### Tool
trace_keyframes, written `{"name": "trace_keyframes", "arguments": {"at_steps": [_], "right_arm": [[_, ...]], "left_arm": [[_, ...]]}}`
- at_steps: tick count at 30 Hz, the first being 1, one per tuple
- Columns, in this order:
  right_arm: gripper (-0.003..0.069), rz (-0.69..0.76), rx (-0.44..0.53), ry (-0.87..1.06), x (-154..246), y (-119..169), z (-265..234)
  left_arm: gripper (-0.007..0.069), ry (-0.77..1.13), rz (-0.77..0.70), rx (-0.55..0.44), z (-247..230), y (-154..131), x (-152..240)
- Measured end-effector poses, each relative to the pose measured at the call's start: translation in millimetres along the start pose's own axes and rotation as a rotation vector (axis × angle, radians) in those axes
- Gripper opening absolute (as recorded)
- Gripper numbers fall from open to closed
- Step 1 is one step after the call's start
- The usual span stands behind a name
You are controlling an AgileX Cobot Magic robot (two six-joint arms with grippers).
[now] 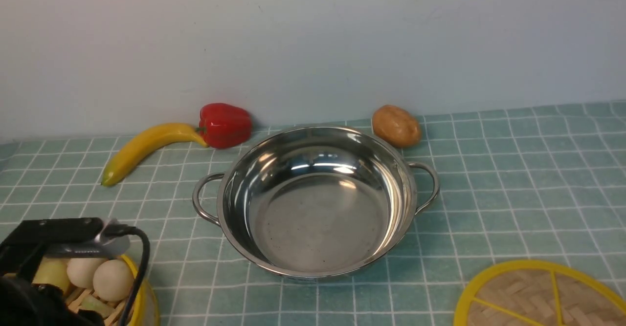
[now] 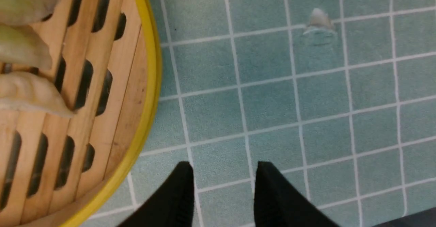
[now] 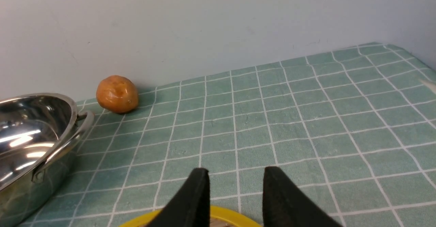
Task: Place the steamer in the pot on the blue tablecloth, and put the lid on the steamer.
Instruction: 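Grasp the rim of the steamer basket holding the buns with the left gripper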
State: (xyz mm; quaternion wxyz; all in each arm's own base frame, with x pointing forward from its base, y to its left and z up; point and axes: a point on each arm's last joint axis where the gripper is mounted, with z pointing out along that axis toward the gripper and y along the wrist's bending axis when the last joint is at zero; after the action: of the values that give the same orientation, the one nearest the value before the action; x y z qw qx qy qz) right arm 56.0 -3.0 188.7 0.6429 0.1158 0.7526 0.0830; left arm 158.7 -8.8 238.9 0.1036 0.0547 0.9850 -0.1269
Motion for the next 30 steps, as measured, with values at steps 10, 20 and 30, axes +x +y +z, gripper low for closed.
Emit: {"name": "trace_keyframes", "arguments": {"at_steps": [10, 20, 30], "right_arm": [[0.0240, 0.003, 0.000, 0.000, 0, 0, 0], [0.0240, 0.005, 0.000, 0.000, 0, 0, 0], [0.0240, 0.006, 0.000, 0.000, 0, 0, 0]], "left_arm": [[0.0243, 0.084, -0.015, -0.051, 32, 21, -27], [0.0243, 0.051, 0.032, -0.078, 50, 31, -41], [0.0243, 0.065, 0.088, -0.006, 65, 30, -46]]}}
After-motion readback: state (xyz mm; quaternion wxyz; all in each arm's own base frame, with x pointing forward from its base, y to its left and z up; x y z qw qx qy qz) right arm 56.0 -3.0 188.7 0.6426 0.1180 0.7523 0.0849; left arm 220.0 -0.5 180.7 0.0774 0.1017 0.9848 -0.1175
